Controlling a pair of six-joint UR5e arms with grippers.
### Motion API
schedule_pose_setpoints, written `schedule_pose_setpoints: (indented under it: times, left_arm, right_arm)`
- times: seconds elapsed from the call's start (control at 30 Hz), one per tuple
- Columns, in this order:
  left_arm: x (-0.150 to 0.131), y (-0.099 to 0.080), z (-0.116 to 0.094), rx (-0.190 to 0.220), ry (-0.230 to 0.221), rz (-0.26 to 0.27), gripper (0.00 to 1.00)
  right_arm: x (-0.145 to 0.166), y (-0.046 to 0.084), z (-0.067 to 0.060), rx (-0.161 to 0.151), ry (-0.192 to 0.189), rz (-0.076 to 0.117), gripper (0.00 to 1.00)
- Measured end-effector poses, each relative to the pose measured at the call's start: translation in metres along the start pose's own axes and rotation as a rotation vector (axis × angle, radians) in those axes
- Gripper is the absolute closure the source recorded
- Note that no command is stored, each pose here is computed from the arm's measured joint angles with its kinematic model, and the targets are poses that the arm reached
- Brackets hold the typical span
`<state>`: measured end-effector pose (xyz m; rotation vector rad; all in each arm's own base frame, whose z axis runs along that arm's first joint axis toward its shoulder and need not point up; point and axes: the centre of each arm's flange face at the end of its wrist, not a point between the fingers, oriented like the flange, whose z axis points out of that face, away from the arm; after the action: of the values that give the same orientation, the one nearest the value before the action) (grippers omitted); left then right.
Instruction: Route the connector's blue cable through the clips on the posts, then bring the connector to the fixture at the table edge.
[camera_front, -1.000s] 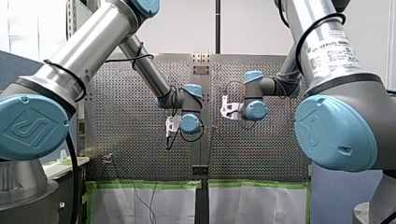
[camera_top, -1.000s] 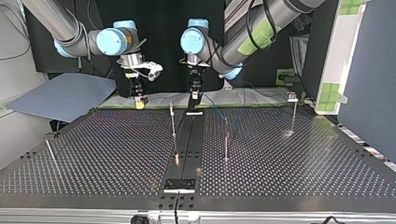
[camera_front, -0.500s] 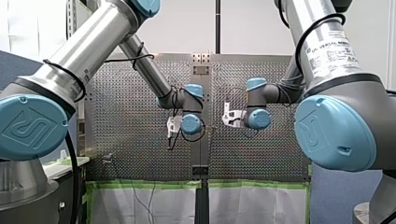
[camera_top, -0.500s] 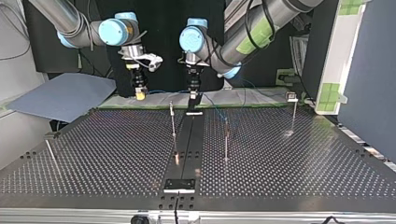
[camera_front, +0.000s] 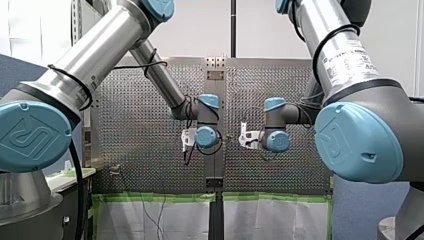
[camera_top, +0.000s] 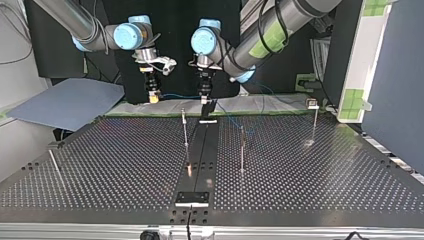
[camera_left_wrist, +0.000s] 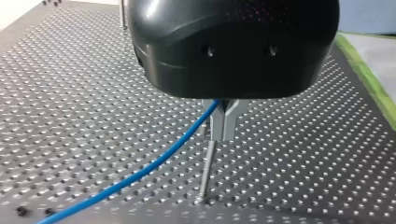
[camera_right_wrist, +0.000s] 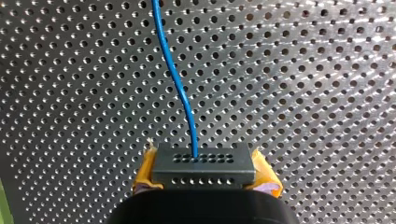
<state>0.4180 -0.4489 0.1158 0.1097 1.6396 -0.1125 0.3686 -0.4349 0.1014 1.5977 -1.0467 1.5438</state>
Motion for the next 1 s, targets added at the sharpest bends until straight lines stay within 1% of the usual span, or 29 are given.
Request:
schedule_pose_setpoints:
  times: [0.1,0.27,0.6,0.77,0.87,1.0]
  left_arm:
    - [0.006,-0.002,0.003,-0.004,-0.008,-0.007,1.0]
    - [0.007,-0.002,0.008,-0.008,-0.023,-0.03,1.0]
    - [0.006,0.001,0.012,-0.011,-0.031,-0.042,1.0]
    - [0.006,0.001,0.012,-0.01,-0.034,-0.048,1.0]
    - [0.013,0.0,0.013,-0.009,-0.026,-0.044,1.0]
    - [0.026,-0.002,0.013,-0.008,-0.013,-0.036,1.0]
  right_arm:
    - [-0.002,0.001,0.001,0.0,0.006,0.0,1.0]
    - [0.0,0.003,0.005,0.003,0.022,-0.002,1.0]
    - [0.002,0.009,0.01,-0.005,0.046,-0.002,1.0]
    - [0.001,0.01,0.01,0.002,0.05,-0.002,1.0]
    - [0.0,0.011,0.011,0.002,0.05,-0.001,1.0]
    - [-0.01,0.013,0.015,-0.001,0.03,0.0,1.0]
